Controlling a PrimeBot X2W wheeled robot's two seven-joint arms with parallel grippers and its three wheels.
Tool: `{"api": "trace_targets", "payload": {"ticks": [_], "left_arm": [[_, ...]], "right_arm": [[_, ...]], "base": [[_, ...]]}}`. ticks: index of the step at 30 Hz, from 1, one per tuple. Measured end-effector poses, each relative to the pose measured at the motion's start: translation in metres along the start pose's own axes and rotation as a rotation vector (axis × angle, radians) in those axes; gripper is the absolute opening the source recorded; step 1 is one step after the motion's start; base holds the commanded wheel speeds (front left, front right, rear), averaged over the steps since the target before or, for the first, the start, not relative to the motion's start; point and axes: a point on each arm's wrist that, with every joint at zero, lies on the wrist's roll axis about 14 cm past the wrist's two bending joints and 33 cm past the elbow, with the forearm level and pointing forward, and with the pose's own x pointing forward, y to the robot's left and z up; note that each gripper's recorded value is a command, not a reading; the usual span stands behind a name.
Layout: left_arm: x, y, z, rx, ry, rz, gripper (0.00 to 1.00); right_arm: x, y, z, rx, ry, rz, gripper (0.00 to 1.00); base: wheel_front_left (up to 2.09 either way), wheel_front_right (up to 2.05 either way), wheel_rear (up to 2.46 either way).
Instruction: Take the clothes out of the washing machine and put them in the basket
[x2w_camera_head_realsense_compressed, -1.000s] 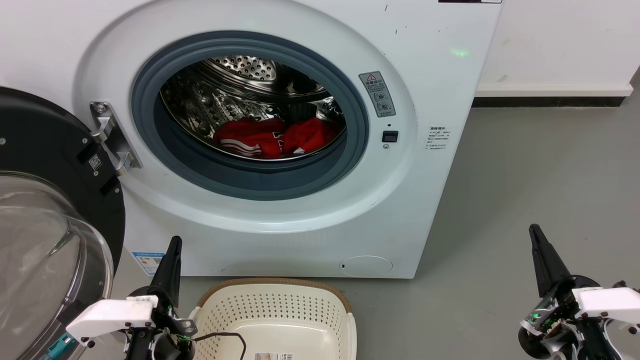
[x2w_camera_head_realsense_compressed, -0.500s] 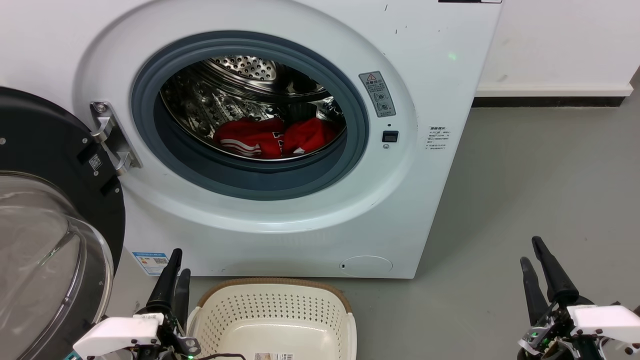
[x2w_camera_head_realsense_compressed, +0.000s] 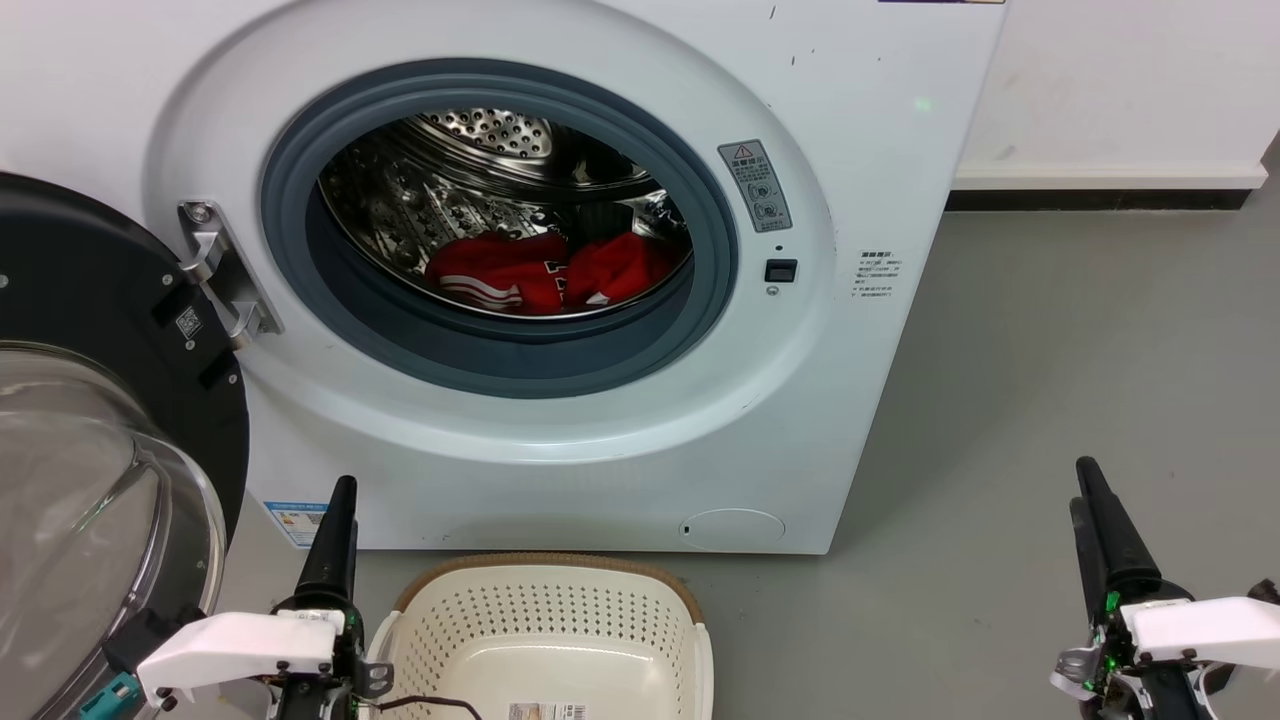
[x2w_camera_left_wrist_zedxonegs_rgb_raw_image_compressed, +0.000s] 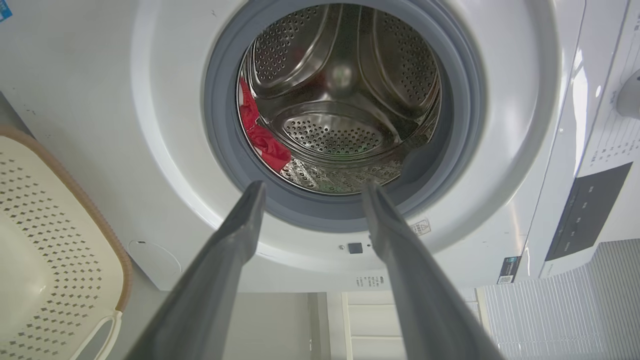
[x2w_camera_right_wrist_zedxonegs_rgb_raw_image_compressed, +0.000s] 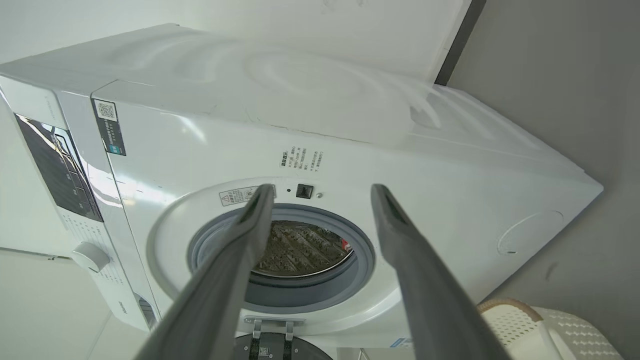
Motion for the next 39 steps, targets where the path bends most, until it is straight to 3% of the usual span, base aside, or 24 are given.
{"api": "trace_targets", "payload": {"ticks": [19, 39], "left_arm": [[-0.002, -0.01, -0.007, 0.379, -0.016, 0.004, 1.0], [-0.004, -0.019, -0.007, 0.672, -0.066, -0.018, 1.0]], "right_arm": [[-0.004, 0.025, -0.005, -0.441, -0.013, 0.083, 1.0], [-0.009, 0.04, -0.007, -0.744, -0.052, 0.145, 1.0]], "base": [[0.0, 0.0, 0.0], [0.0, 0.0, 0.0]]}}
